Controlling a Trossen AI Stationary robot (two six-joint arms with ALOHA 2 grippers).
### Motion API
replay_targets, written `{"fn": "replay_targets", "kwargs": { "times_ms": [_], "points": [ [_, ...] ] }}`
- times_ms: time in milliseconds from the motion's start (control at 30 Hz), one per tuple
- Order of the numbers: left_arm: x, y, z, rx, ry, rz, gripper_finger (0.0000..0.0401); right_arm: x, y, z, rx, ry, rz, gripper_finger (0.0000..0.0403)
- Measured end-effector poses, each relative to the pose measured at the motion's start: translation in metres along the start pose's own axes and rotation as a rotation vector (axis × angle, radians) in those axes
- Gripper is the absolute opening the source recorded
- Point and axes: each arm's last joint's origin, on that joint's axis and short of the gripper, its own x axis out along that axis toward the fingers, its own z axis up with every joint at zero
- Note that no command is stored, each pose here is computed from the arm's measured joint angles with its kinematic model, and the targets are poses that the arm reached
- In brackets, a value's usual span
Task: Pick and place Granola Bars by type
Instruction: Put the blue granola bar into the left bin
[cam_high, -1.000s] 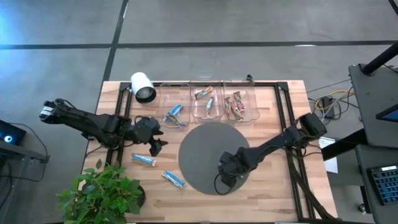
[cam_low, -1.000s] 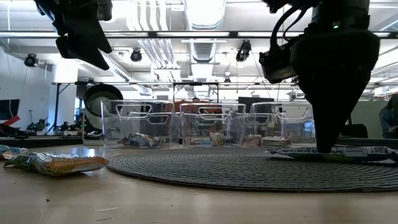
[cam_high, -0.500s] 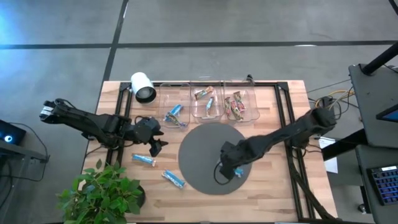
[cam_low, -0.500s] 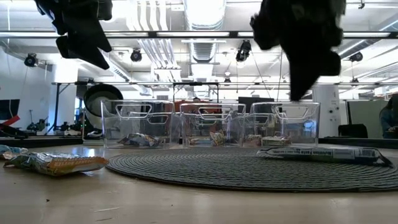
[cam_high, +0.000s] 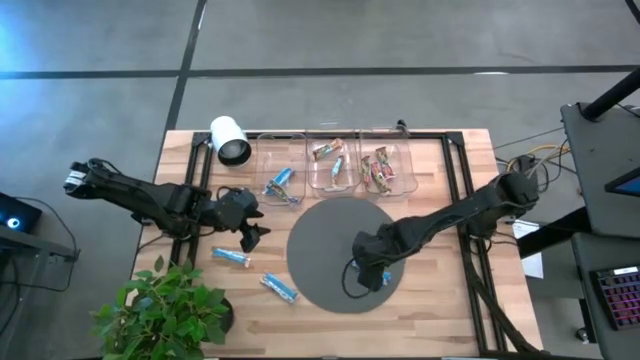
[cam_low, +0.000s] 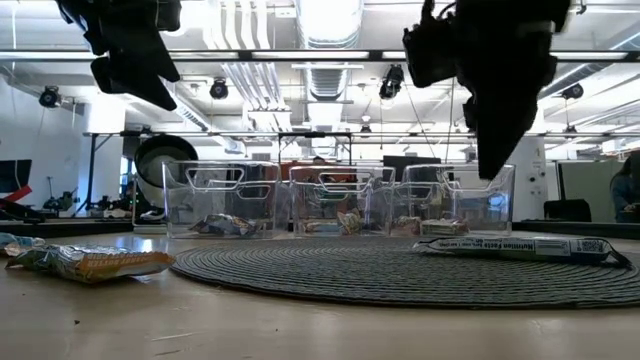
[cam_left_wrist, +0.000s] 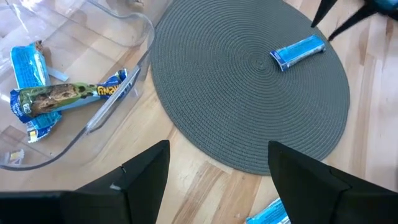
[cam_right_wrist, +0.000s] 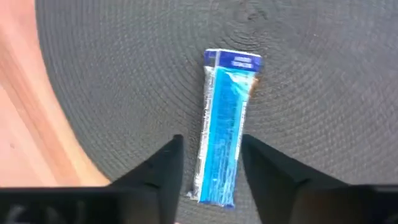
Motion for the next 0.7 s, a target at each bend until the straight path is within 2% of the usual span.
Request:
{"fn": "replay_targets", "kwargs": {
  "times_ms": [167,267,467,600,700],
  "points": [
    [0.000,0.000,0.000,0.019,-0.002,0.000,0.0252,0.011,0.010,-0.008,-0.153,-0.009,-0.030,0.0213],
    [0.001,0.000,0.000,0.038,0.000,0.001,0.0252,0.017,0.012,-0.012,-0.198,-0.001,-0.048,0.0242],
    [0.005,0.003,-0.006,0.042,0.012,0.011,0.0252,0.036,0.010,-0.013,-0.188,0.024,-0.095,0.0276],
    [0.009,0.005,-0.010,0.030,0.024,0.021,0.0252,0.044,0.010,-0.013,-0.160,0.031,-0.117,0.0278],
    [0.011,0.006,-0.013,0.022,0.032,0.023,0.0252,0.050,0.008,-0.014,-0.090,0.046,-0.133,0.0274]
  ]
}}
